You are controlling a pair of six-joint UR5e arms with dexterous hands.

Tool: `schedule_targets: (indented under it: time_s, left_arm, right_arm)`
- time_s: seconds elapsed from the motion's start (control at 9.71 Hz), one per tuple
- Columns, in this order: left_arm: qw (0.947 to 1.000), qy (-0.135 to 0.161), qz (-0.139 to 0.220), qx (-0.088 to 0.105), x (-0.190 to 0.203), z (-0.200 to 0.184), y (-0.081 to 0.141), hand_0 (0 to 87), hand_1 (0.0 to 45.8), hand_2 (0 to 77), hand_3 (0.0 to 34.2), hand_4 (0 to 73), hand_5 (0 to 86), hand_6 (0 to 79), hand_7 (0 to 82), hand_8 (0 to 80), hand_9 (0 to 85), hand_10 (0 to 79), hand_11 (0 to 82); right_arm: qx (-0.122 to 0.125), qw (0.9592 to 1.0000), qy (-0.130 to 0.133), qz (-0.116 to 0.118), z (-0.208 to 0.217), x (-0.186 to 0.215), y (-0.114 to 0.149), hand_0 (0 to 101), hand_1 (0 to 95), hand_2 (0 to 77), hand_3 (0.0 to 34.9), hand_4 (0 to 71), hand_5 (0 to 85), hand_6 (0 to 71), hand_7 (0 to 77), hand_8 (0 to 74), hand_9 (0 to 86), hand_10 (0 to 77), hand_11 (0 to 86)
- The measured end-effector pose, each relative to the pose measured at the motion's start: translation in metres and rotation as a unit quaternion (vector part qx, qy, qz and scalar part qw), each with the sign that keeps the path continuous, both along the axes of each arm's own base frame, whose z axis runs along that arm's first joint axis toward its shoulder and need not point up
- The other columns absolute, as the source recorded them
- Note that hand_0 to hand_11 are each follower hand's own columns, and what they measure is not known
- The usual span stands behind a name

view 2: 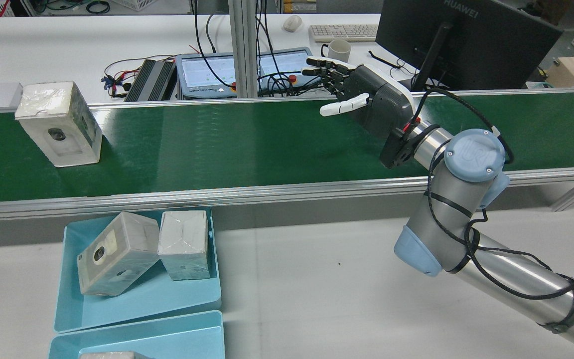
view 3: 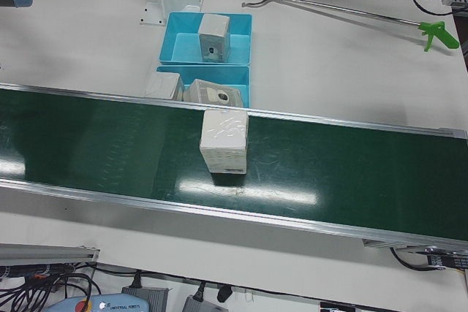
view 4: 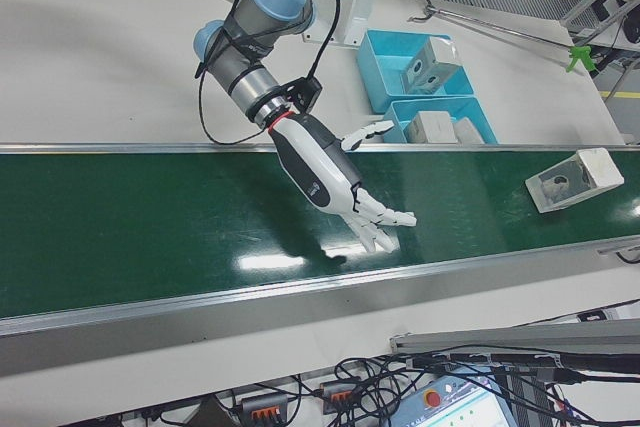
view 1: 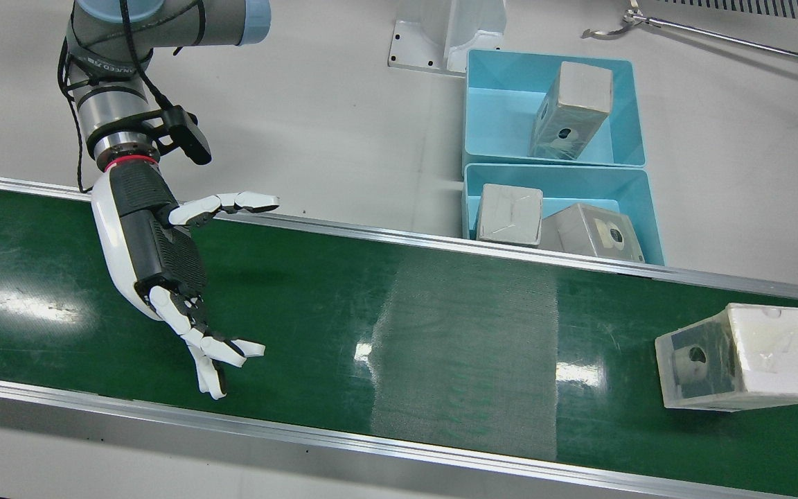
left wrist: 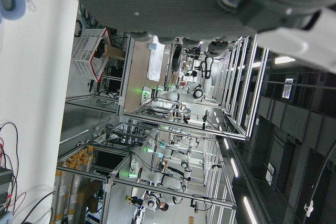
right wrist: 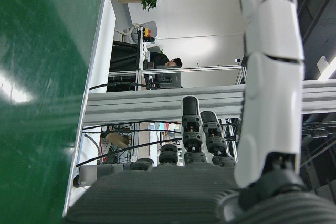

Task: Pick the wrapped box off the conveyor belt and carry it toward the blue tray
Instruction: 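Swing the right hand along the belt toward the oncoming white box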

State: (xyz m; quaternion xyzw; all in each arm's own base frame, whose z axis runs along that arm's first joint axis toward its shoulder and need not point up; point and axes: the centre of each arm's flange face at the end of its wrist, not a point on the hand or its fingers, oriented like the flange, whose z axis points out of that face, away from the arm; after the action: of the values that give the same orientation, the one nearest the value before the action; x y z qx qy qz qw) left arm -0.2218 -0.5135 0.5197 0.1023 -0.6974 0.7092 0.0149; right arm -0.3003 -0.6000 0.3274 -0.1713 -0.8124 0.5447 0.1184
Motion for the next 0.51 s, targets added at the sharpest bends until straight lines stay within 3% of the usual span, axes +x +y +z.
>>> schedule_targets:
  time_s: [0.1,0.21,0.51]
  left_arm:
    - [1.0000,0.000,0.000,0.000,0.0000,0.0000,0.0000,0.0,0.0,1.1,0.0,0.0,1.1,0.5,0.5,0.5,0.0,0.5,0.5]
    - [1.0000,0.000,0.000,0.000,0.0000,0.0000,0.0000,0.0,0.0,1.1,0.0,0.5,1.1,0.5,0.5,0.5,0.0,0.5,0.0]
    - [1.0000,0.000,0.000,0.000,0.0000,0.0000,0.0000,0.0,0.0,1.1,0.0,0.0,1.1,0.5,0.5,0.5,0.5,0.5,0.5]
  right_arm:
    - [0.003,1.0000,-0.001,-0.001,-0.0010,-0.0071,-0.0052,48,14.2,12.5,0.0,12.5,14.2,8.7,23.5,3.3,6.5,0.0,1.1]
    - [0.005,1.0000,-0.001,-0.002,-0.0027,-0.0112,-0.0077,48,11.5,10.9,0.0,12.5,14.2,8.7,24.0,3.3,6.5,0.0,1.1]
    - [0.007,1.0000,-0.003,-0.004,-0.0054,-0.0148,-0.0091,48,14.2,11.4,0.0,11.5,14.2,8.7,24.0,3.3,7.6,0.0,1.1]
